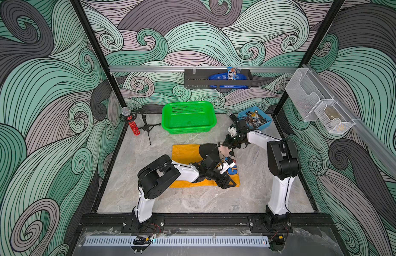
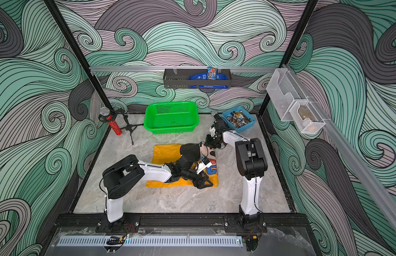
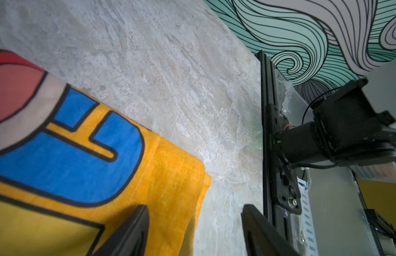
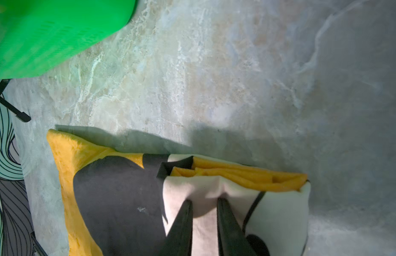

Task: Roll up the pillowcase
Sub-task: Roll the pillowcase at the center of the board.

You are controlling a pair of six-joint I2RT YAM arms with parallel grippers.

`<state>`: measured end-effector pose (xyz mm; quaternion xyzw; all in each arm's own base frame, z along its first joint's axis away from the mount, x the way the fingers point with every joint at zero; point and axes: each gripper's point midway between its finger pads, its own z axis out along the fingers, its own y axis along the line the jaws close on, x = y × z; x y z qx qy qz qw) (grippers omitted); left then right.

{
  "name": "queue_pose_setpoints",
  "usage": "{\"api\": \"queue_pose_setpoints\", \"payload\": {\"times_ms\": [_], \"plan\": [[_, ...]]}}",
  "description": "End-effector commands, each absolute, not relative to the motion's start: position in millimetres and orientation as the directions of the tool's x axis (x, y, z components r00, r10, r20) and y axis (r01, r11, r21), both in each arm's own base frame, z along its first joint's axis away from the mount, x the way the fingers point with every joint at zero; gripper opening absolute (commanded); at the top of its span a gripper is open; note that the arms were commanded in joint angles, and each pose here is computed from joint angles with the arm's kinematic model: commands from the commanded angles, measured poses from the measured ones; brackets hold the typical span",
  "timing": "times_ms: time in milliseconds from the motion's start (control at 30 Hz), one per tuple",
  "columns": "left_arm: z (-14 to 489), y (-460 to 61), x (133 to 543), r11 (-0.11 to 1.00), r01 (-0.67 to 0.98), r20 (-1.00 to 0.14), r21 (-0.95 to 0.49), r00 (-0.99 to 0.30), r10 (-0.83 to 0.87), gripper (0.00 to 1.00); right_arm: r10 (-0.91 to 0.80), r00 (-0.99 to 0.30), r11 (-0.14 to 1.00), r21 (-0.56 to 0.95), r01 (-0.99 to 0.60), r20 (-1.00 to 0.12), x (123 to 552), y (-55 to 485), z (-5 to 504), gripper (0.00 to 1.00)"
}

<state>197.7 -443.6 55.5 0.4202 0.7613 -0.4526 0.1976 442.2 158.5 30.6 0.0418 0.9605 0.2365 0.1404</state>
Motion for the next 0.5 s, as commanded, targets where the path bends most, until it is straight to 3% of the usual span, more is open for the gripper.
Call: {"api": "queue_pose_setpoints", "payload": {"times_ms": [0,200,333,467], "plan": [[35.5,-434.4,188.1,0.238,0.825,-0.650,-0.513,-0.554,0.519,0.69,0.134,-0.956,0.897,0.441,0.006,-0.260,443.6,152.4,10.4,0.23],[11.5,-419.4,182.0,0.269,0.832,-0.605,-0.485,-0.541,0.584,0.68,0.127,-0.951,0.893,0.451,-0.014,-0.281,442.1,151.5,13.8,0.24],[18.9,-419.6,183.3,0.267,0.838,-0.615,-0.475,-0.533,0.580,0.68,0.169,-0.920,0.879,0.477,-0.021,-0.352,447.5,138.1,56.4,0.31],[36.7,-425.1,185.0,0.254,0.837,-0.635,-0.484,-0.536,0.556,0.69,0.209,-0.906,0.863,0.505,-0.006,-0.369,422.7,119.2,82.9,0.38]]}}
